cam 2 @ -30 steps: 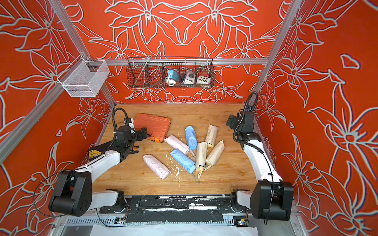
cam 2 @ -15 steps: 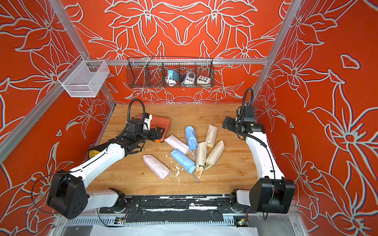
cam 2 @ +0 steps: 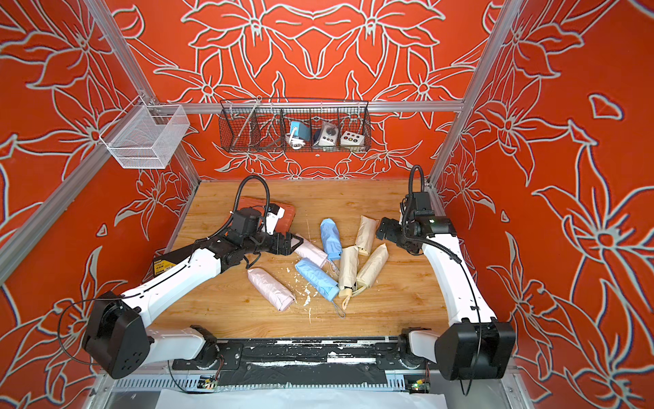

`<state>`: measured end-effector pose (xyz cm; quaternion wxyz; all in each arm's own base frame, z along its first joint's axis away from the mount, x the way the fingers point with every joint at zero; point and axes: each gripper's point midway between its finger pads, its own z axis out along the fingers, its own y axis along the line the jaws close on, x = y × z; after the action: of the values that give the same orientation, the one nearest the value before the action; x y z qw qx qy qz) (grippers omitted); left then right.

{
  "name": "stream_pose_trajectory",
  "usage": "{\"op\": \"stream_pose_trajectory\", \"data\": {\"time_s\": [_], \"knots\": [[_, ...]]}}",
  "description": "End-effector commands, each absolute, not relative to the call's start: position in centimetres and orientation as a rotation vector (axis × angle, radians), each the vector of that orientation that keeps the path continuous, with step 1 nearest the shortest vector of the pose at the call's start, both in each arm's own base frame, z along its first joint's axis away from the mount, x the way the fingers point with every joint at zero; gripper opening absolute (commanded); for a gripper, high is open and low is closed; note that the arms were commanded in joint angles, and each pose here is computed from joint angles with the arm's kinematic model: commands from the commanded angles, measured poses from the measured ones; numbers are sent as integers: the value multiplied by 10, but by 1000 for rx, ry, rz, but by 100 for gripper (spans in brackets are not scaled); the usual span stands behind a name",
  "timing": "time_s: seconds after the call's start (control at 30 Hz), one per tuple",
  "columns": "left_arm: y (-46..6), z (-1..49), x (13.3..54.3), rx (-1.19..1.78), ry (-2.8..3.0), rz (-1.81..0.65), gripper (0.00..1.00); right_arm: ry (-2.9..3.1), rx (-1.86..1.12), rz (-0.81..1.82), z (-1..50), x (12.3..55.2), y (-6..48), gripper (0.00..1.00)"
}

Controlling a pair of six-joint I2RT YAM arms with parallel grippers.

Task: Take umbrellas out of sleeves
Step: Pick up the umbrella from the center of the board.

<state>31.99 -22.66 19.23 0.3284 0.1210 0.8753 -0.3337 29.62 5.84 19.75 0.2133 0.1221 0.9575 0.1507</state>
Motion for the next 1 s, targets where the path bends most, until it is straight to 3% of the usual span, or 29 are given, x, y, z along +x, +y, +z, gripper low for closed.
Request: {"op": "stream_pose_trajectory", "data": {"time_s": [0.0, 0.4, 0.97], "knots": [[-230, 190, 302, 344, 2320, -938, 97, 2740, 364, 396, 186, 274, 62, 94], [-231, 161, 283, 309, 2376, -1030, 97, 2833, 332, 373, 154, 256, 77, 94], [-233, 149, 276, 295, 2407, -1066, 97, 2919, 322, 349, 127, 272, 81, 94]]}}
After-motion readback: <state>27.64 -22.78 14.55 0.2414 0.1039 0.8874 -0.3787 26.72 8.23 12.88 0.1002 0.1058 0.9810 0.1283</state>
